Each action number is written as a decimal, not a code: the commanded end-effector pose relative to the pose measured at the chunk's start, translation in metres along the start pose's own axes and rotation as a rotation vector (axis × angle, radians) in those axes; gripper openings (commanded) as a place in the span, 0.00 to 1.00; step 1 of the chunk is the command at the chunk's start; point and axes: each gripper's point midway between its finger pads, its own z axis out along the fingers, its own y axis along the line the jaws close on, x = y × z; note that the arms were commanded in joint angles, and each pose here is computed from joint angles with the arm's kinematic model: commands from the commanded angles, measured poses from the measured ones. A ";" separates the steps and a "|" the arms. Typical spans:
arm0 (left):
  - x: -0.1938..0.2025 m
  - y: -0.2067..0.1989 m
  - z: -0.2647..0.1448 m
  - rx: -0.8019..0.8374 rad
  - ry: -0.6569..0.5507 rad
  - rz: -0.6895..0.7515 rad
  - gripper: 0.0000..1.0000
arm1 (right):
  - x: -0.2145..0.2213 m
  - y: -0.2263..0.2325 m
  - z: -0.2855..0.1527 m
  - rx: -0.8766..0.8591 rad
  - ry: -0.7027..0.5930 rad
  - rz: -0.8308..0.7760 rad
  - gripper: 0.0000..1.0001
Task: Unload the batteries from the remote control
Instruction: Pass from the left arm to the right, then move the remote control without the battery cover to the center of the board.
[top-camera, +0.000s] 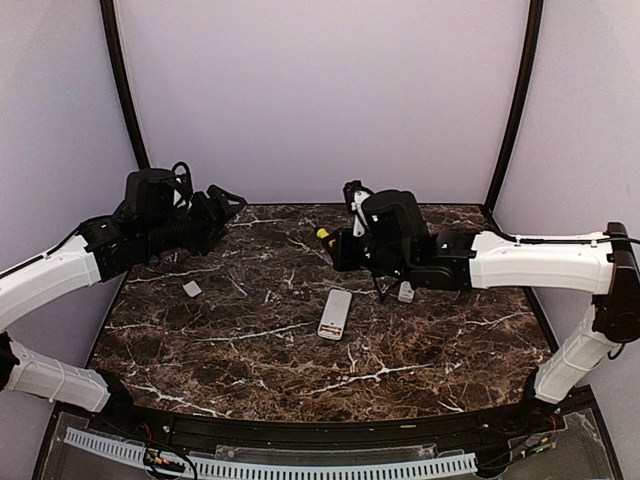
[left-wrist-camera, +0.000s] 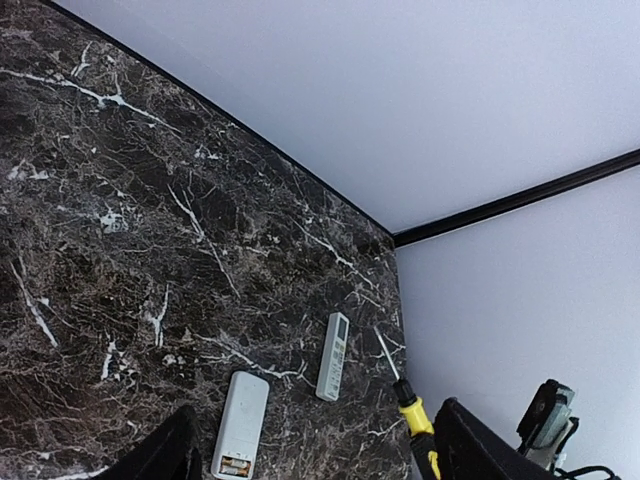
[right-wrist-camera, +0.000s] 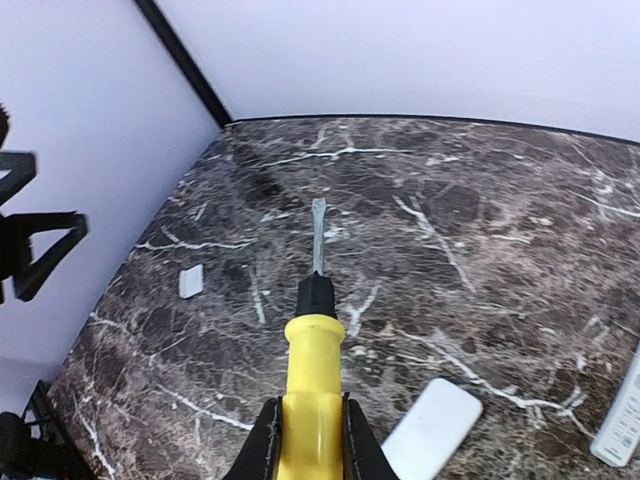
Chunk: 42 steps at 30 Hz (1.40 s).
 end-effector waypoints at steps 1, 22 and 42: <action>0.035 0.044 0.017 -0.178 0.169 0.176 0.80 | 0.011 -0.056 -0.012 0.145 0.053 0.068 0.00; 0.183 0.062 0.137 -0.336 0.547 0.539 0.85 | 0.020 -0.135 -0.053 0.349 0.029 0.210 0.00; 0.229 0.079 0.174 -0.417 0.604 0.770 0.96 | 0.023 -0.141 -0.054 0.365 0.025 0.233 0.00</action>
